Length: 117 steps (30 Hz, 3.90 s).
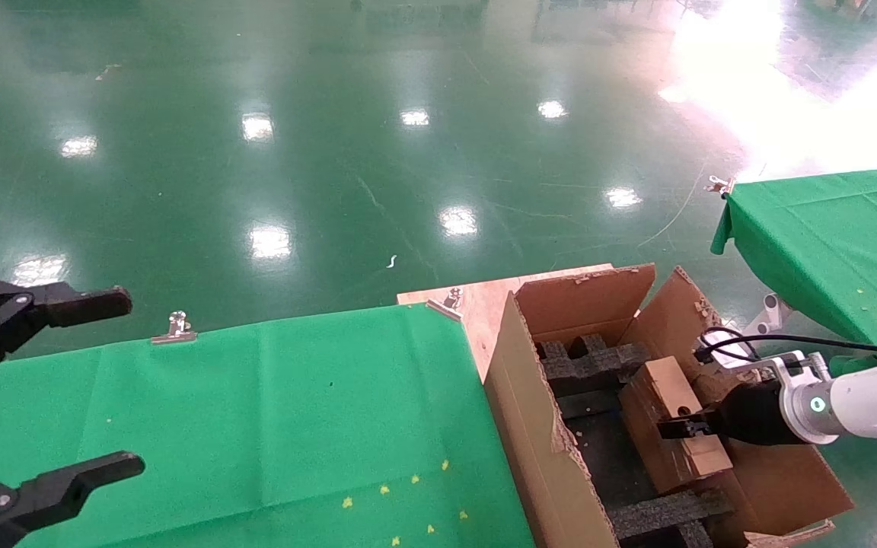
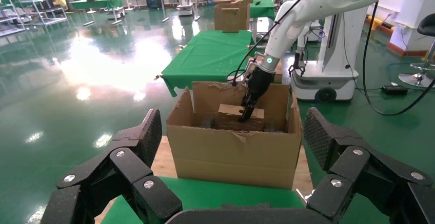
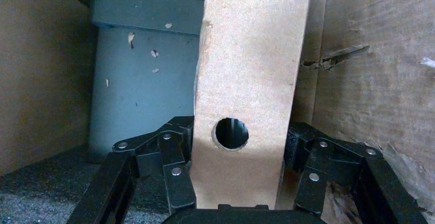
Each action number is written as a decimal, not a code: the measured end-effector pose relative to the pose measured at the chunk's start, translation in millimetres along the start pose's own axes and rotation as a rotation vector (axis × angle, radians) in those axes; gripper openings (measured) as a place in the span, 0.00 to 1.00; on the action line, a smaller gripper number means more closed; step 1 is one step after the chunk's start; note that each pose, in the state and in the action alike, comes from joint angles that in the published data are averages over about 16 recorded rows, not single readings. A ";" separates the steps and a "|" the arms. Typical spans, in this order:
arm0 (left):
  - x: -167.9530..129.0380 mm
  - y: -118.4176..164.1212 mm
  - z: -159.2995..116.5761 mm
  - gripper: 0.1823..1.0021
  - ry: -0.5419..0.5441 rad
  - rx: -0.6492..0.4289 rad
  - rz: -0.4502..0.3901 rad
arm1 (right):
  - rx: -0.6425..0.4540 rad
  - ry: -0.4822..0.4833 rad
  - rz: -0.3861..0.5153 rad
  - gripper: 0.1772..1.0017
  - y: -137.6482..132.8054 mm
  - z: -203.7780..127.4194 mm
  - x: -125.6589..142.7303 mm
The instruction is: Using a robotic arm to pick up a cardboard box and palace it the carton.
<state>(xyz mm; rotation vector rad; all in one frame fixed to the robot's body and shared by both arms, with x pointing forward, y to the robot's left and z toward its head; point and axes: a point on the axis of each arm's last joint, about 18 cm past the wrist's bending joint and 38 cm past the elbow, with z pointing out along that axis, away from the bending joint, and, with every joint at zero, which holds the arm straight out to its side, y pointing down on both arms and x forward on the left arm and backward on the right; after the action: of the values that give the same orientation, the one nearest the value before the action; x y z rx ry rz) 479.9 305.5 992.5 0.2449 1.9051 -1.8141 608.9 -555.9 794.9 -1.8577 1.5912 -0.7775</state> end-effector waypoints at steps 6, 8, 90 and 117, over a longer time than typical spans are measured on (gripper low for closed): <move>0.0 0.0 0.0 1.00 0.000 0.000 0.000 | 0.003 0.000 0.001 0.17 -0.9 -0.8 0.5; 0.0 0.0 0.0 1.00 0.000 0.000 0.000 | 0.005 0.001 0.002 0.19 -1.7 -1.6 1.1; -0.1 0.0 -0.1 1.00 -0.001 0.001 0.000 | 0.583 -0.541 -0.422 1.00 -174.5 -139.1 -165.0; -0.1 0.0 -0.1 1.00 -0.001 0.001 0.000 | 0.822 -0.923 -0.681 1.00 -125.8 -188.0 -242.6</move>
<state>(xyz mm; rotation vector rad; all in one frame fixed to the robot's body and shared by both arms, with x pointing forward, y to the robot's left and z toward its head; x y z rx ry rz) 480.0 305.6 992.6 0.2442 1.9043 -1.8150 522.7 -308.2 998.0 -1.6666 0.0119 -0.5477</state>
